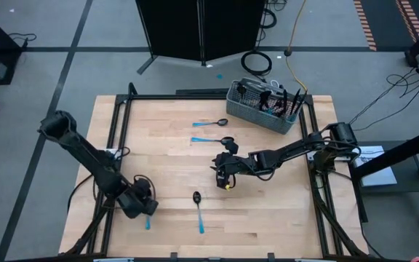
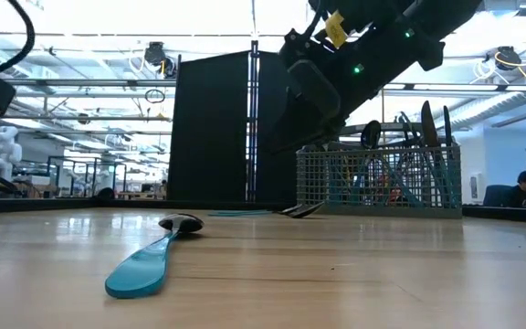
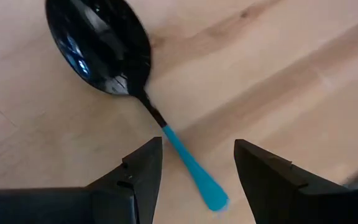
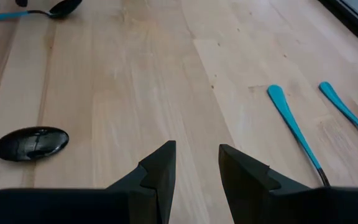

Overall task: Sort silverware
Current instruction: Put the blue spoon into the left of the blue utensil organizer

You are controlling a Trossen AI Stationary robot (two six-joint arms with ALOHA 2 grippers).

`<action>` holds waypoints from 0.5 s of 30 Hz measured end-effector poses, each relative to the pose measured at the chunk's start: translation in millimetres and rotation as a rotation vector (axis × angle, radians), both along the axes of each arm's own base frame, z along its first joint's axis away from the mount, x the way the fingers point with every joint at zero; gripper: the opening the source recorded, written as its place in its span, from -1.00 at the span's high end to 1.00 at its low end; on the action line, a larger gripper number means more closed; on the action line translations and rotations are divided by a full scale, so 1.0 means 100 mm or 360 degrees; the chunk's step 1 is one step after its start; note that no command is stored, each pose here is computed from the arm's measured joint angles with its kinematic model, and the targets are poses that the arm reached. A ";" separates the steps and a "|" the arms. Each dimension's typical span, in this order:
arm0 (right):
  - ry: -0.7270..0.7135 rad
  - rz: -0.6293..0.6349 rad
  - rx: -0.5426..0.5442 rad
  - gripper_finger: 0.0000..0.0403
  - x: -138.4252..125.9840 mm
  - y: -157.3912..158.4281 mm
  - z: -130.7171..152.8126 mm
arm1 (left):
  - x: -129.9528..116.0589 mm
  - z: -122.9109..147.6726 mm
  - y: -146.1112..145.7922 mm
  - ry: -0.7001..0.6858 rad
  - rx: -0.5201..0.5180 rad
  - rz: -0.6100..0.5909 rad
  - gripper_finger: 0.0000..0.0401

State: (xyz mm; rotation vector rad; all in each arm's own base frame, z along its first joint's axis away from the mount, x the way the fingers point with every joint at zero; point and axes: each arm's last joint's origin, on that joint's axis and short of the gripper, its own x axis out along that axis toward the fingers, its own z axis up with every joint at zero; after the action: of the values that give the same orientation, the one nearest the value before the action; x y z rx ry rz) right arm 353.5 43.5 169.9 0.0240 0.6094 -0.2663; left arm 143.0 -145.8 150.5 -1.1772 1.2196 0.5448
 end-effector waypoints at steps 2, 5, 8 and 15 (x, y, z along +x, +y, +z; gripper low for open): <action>0.0003 0.0005 -0.0008 0.43 0.00 0.00 0.00 | 0.03 -0.05 -0.04 0.0054 0.0063 -0.0017 0.03; 0.0004 0.0003 -0.0011 0.43 0.00 -0.01 0.00 | 0.06 -0.09 -0.08 0.0152 0.0158 -0.0063 0.03; 0.0003 -0.0003 -0.0009 0.43 0.00 -0.02 0.00 | 0.08 -0.11 -0.10 0.0194 0.0206 -0.0090 0.03; 0.0001 -0.0019 -0.0004 0.43 0.01 -0.05 0.00 | 0.07 -0.13 -0.09 0.0186 0.0290 -0.0092 0.03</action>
State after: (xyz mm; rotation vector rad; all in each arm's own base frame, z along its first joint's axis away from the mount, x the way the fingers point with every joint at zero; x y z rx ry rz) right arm 354.0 38.9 169.9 0.0248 0.6096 -0.2785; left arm 150.4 -154.3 137.7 -0.9646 1.2708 0.6748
